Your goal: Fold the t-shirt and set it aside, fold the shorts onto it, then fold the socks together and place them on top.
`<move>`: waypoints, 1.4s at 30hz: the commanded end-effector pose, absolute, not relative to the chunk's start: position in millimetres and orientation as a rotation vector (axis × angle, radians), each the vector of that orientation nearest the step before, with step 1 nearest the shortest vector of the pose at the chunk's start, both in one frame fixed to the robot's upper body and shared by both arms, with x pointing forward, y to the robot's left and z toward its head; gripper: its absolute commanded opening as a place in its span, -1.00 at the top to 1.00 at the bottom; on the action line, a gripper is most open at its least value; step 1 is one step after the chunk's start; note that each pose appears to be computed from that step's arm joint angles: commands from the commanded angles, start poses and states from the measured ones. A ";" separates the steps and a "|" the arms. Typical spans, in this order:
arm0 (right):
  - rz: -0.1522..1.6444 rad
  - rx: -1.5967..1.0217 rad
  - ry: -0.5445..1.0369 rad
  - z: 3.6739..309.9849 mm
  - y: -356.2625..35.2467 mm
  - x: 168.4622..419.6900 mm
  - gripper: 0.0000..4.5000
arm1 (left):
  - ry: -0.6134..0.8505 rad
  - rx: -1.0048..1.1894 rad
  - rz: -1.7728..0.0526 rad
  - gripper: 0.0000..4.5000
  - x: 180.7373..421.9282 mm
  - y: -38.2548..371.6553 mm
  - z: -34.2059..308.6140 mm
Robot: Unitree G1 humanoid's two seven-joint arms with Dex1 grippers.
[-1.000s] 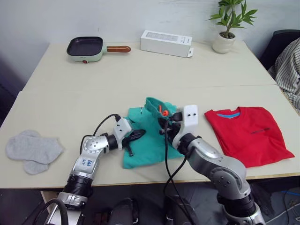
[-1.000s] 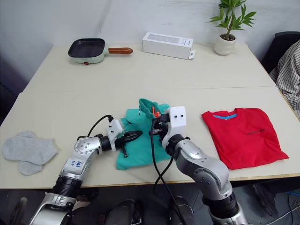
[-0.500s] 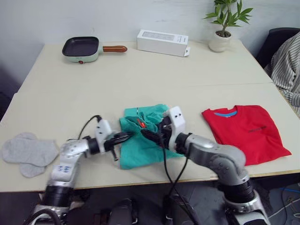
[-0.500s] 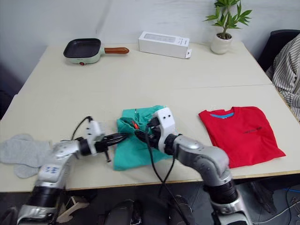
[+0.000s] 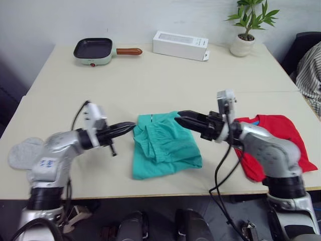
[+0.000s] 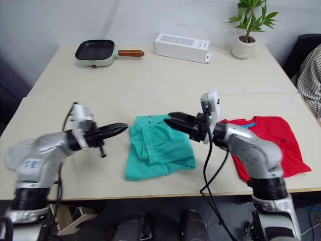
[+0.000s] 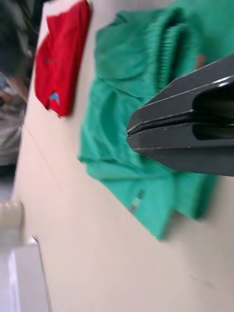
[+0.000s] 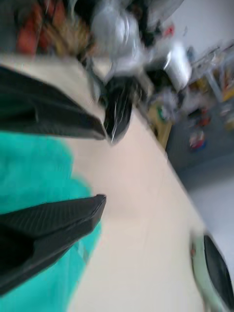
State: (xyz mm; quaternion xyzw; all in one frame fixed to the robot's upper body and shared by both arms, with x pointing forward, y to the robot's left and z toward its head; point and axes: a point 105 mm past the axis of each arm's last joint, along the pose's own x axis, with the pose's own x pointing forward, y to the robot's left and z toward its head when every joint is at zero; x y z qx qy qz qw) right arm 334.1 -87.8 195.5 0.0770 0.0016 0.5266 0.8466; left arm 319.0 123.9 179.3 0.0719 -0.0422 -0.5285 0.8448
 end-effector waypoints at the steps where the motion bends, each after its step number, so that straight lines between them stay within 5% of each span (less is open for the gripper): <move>1: 1.191 -0.103 -0.103 182.5 -78.5 347.1 0.74 | -0.097 0.210 -1.186 1.00 325.9 83.4 167.5; 3: 1.265 -0.218 -0.088 164.1 -73.4 349.5 0.98 | -0.082 0.212 -1.219 1.00 326.5 65.2 155.3; 9: 1.384 -0.336 -0.060 136.1 -61.6 357.8 0.98 | 0.026 0.281 -1.188 1.00 319.8 66.8 99.2; 18: 1.141 -0.221 0.041 125.9 -72.0 405.1 0.98 | 0.069 0.333 -1.127 1.00 301.6 85.9 77.6; 23: 1.031 -0.106 -0.014 149.7 -95.7 420.1 0.98 | 0.013 0.343 -1.103 1.00 307.7 86.0 85.9; 27: 1.186 -0.058 -0.110 170.3 -104.9 398.8 0.98 | -0.064 0.334 -1.078 1.00 316.1 88.2 105.0; 30: 1.302 -0.129 -0.101 157.5 -107.7 368.8 0.98 | -0.124 0.293 -1.033 1.00 324.6 91.1 123.6; 37: 1.333 -0.220 -0.052 117.3 -107.3 319.0 0.98 | -0.055 0.299 -1.024 1.00 333.3 89.2 112.6; 42: 1.281 -0.170 -0.085 129.9 -108.9 304.0 0.98 | -0.039 0.296 -1.020 1.00 336.6 90.6 109.1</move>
